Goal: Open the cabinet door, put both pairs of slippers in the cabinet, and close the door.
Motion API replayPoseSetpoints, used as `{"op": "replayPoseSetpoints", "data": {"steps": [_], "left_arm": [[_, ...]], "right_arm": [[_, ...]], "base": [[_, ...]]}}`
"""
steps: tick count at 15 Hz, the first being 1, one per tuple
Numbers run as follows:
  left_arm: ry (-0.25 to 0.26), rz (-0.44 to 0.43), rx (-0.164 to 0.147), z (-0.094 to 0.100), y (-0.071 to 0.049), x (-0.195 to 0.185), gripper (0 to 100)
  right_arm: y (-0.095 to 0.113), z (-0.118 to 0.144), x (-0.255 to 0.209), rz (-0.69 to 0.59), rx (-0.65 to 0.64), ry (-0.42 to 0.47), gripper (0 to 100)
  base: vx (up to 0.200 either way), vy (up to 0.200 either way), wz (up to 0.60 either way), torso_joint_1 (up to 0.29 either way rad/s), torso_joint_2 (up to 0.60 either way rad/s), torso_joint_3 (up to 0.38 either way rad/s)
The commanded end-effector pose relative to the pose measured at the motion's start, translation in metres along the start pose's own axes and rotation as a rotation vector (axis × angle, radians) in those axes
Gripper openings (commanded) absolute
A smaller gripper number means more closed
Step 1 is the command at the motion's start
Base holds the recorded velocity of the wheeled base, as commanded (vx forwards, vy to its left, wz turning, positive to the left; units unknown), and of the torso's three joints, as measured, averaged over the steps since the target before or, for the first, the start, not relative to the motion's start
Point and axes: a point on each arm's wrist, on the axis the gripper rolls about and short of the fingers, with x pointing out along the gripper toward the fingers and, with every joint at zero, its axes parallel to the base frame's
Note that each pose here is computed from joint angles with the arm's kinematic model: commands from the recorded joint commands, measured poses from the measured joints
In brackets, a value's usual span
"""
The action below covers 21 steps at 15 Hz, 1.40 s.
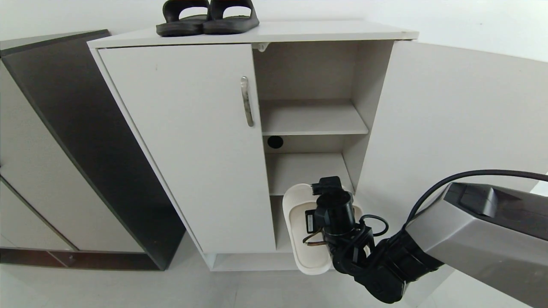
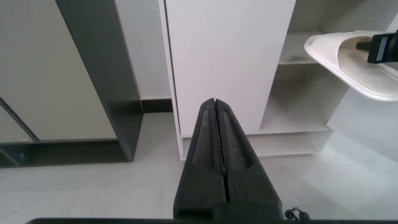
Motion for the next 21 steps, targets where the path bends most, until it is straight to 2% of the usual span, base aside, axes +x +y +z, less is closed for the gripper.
{"op": "replayPoseSetpoints", "data": {"steps": [1,5,8,15,18,21], "left_arm": [[0.001,0.001,0.0,0.0,0.0,0.0,0],[0.0,0.001,0.001,0.0,0.0,0.0,0],[0.0,0.001,-0.009,0.0,0.0,0.0,0],[0.001,0.001,-0.002,0.0,0.0,0.0,0],[0.001,-0.001,0.0,0.0,0.0,0.0,0],[0.001,-0.001,0.0,0.0,0.0,0.0,0]], "right_arm": [[0.001,-0.005,0.002,0.0,-0.008,0.008,0],[0.006,-0.008,0.009,-0.003,0.002,-0.003,0],[0.006,-0.003,0.009,-0.012,0.031,-0.051,0],[0.008,-0.003,0.011,-0.024,0.05,-0.159,0],[0.007,-0.004,0.013,-0.027,0.042,-0.164,0],[0.006,-0.004,0.014,-0.032,0.042,-0.164,0]], "base": [[0.0,0.0,0.0,0.007,0.0,-0.203],[0.0,0.0,0.0,0.005,0.0,-0.199],[0.0,0.0,0.0,0.001,0.0,-0.17],[0.0,0.0,0.0,0.002,0.0,-0.008],[0.0,0.0,0.0,0.0,0.0,0.0],[0.2,0.0,0.0,-0.005,0.0,0.001]]}}
